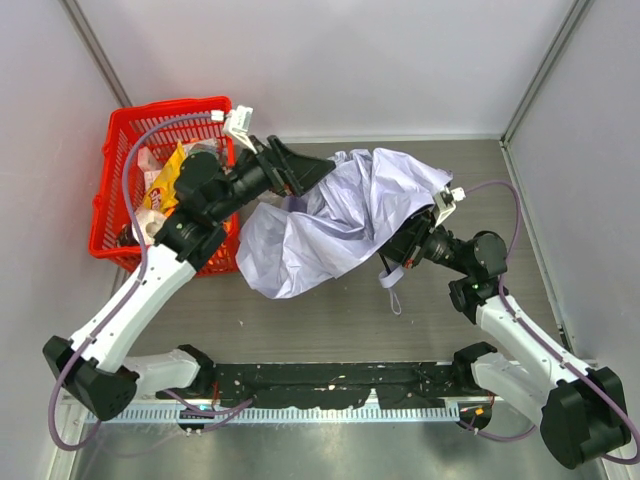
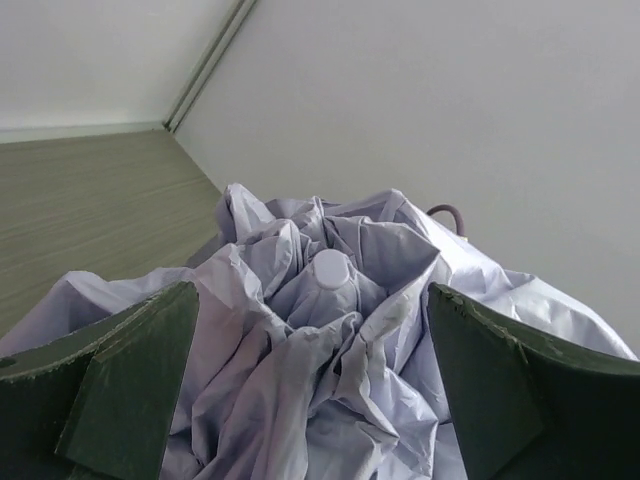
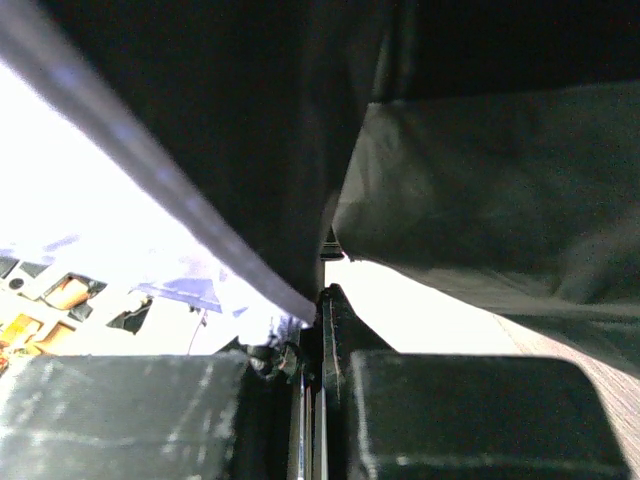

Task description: Put away the umbrella

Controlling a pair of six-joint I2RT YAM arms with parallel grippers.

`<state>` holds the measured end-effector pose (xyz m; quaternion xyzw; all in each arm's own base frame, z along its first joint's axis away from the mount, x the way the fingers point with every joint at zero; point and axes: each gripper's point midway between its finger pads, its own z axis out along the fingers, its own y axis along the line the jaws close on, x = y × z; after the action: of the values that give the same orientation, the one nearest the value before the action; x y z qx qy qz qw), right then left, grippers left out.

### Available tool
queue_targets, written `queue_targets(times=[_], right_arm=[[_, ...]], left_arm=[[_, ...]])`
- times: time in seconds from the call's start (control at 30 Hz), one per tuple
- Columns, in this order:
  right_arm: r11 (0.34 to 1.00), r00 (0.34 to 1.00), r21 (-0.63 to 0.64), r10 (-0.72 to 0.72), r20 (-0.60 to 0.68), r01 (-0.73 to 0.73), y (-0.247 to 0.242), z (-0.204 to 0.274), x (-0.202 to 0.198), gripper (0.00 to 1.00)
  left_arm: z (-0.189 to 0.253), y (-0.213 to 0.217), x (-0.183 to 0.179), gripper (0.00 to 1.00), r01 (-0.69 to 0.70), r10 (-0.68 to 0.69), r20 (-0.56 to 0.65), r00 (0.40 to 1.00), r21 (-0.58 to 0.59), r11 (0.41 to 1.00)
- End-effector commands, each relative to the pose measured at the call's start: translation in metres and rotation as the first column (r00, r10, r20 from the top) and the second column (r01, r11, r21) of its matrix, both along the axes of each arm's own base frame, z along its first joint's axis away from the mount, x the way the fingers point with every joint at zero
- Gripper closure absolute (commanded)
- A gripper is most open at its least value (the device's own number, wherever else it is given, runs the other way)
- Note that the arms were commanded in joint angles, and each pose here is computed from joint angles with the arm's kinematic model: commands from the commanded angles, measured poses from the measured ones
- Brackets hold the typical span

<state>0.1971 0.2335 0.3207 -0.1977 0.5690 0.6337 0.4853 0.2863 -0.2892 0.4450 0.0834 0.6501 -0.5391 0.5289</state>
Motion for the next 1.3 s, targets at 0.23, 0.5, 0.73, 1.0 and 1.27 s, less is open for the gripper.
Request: queue_targets(times=[0.23,0.5,0.73,1.0,1.27], right_arm=[[0.998,0.98,0.063,-0.029,0.197,0.017,-0.004,0.051,-0.003,1.0],[0.999,0.98,0.037,0.006,0.199,-0.014,-0.002,0.046,-0.008,0.99],[1.0,0.982,-0.007,0.005,0.19,-0.004,-0.002,0.038,-0.007,1.0],[0.771,0.814,-0.444,-0.563,-0.143,0.456,-0.063,-0.056,0.061,0.39],[0.72,0.689,-0.545,-0.652,-0.317,0.43,-0.086,-0.047,0.026,0.27]], left_arm=[[0.003,-0.023,-0.029,0.0,0.201,-0.2,0.036,0.979,-0.05,0.978],[0.028,-0.05,-0.018,0.0,0.278,-0.269,0.091,0.959,-0.117,0.953],[0.026,-0.063,-0.02,0.66,0.333,-0.324,0.092,0.942,-0.111,0.936],[0.032,-0.016,0.014,1.0,-0.043,0.055,0.178,0.982,-0.068,0.997],[0.038,0.018,0.055,1.0,-0.363,0.343,0.441,0.829,-0.042,0.931]])
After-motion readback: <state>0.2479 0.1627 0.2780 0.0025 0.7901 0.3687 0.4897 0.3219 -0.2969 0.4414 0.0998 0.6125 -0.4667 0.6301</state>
